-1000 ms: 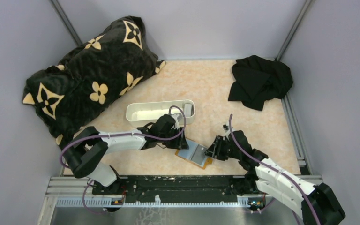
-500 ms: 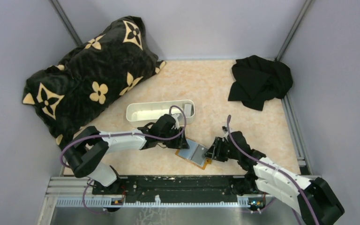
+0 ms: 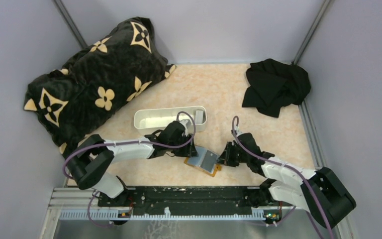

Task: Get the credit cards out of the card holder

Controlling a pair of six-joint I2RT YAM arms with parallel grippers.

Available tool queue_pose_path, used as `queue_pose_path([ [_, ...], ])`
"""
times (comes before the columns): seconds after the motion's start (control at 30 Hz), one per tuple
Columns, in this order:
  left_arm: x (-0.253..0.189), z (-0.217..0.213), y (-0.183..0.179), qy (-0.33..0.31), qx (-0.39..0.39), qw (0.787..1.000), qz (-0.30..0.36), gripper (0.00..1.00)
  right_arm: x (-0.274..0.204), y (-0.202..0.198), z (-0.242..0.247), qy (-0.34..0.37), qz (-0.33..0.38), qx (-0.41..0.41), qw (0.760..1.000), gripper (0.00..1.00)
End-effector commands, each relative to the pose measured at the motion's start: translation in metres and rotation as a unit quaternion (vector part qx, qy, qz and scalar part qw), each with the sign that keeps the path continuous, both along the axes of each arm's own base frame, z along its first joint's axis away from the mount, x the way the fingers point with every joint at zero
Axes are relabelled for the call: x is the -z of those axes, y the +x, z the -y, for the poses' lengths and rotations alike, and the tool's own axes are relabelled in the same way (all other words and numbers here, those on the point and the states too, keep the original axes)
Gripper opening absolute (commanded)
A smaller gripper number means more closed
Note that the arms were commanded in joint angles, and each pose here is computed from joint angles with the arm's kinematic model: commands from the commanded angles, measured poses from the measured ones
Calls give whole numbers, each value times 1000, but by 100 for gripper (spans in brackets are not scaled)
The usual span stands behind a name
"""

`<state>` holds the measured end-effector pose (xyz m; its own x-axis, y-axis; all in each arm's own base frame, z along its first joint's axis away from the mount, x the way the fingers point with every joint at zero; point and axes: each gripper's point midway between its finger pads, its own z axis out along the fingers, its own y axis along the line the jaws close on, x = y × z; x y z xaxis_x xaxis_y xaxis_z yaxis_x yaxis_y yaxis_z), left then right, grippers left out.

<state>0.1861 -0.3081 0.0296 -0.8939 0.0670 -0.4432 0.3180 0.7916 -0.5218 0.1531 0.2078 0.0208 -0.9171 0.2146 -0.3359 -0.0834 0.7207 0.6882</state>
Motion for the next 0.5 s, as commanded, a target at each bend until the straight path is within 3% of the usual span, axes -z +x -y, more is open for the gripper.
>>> queue_pose_path([
  [0.0,42,-41,-31,91,3,994,-56,54,-34,37,-2,4,74,5,997,0],
  [0.47,41,-40,-30,89,7,994,-54,54,-46,51,11,-17,92,8,996,0],
])
